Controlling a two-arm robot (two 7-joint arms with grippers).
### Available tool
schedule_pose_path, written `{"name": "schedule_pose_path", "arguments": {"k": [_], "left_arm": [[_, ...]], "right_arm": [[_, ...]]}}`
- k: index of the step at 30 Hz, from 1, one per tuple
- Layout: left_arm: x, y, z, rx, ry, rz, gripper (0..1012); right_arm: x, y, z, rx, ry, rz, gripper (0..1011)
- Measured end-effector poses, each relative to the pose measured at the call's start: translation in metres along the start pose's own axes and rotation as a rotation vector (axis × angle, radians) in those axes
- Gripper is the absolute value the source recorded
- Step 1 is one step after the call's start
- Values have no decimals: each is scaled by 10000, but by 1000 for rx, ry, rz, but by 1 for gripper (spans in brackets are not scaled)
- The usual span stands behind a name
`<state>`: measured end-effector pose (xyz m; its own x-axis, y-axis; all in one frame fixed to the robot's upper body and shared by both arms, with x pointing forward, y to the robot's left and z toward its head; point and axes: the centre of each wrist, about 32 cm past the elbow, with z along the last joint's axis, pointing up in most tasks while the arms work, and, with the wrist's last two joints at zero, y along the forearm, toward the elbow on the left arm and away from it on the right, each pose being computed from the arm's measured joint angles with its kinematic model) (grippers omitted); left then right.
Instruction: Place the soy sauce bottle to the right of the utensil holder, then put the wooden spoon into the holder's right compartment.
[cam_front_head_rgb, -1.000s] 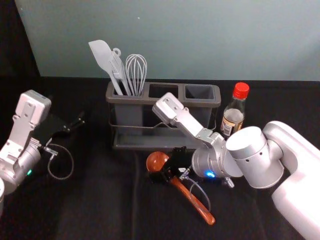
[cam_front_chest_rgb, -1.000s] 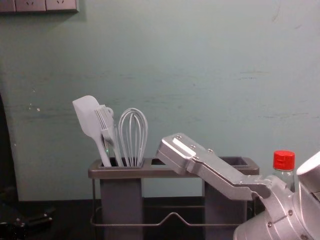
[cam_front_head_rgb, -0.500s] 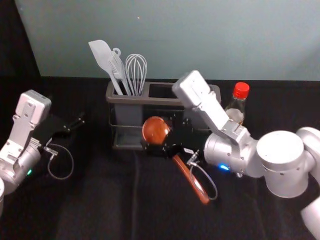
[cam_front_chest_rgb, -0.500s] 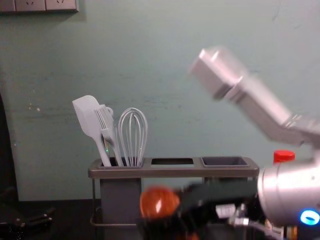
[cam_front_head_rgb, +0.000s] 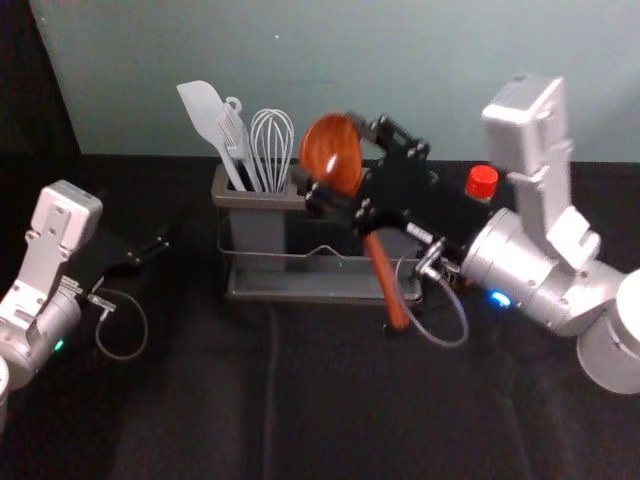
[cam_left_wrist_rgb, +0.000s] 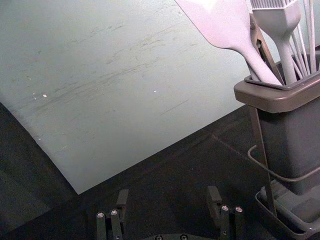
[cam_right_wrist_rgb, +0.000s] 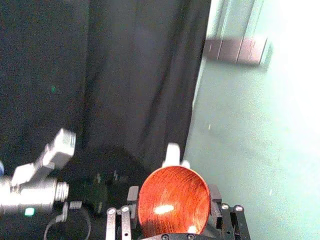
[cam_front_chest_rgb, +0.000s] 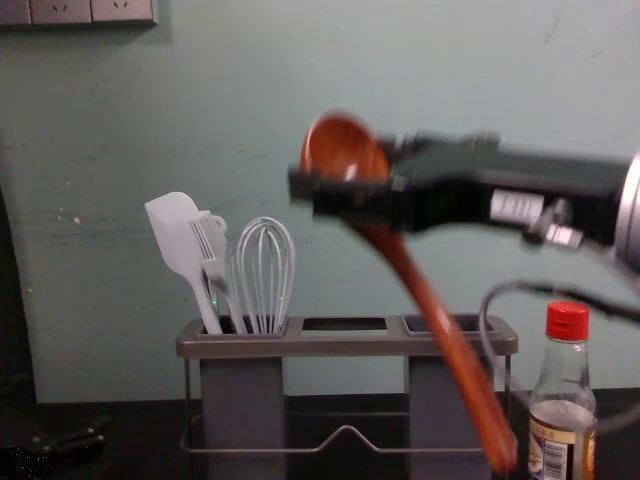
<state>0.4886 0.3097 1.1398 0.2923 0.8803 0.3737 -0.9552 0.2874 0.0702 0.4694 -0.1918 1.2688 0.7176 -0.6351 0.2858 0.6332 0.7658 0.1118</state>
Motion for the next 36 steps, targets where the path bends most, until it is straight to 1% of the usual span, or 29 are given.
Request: {"name": "schedule_pose_path", "arguments": {"k": [1,2,3,5,6,8,9,11,13,18,24,25,28,33,36], "left_arm": [[0,0,0,0,0,0,1005],[0,0,0,0,0,0,1005],[0,0,0,0,0,0,1005],[0,0,0,0,0,0,1005],[0,0,0,0,0,0,1005],[0,0,0,0,0,0,1005],[0,0,0,0,0,0,1005],[0,0,0,0,0,0,1005],[0,0,0,0,0,0,1005],[0,0,0,0,0,0,1005],[0,0,0,0,0,0,1005],[0,0,0,0,0,0,1005],[0,0,0,0,0,0,1005],[0,0,0,0,0,0,1005],[0,0,0,0,0,0,1005]], "right_arm": [[41,-8,37,32,-7,-4,841],[41,-8,37,32,-7,-4,841],[83,-8,76,61,-18,-8,841],[125,-3,113,84,-29,-13,841],[164,7,142,103,-40,-18,841],[224,28,174,126,-56,-31,841],[224,28,174,126,-56,-31,841],[287,61,193,148,-74,-50,841],[318,80,195,158,-82,-61,841],[423,154,162,173,-99,-94,841],[567,264,54,187,-128,-136,841],[567,264,54,187,-128,-136,841],[638,324,-3,188,-144,-149,841],[711,414,-75,179,-154,-156,841],[739,452,-100,174,-156,-158,841]]}}
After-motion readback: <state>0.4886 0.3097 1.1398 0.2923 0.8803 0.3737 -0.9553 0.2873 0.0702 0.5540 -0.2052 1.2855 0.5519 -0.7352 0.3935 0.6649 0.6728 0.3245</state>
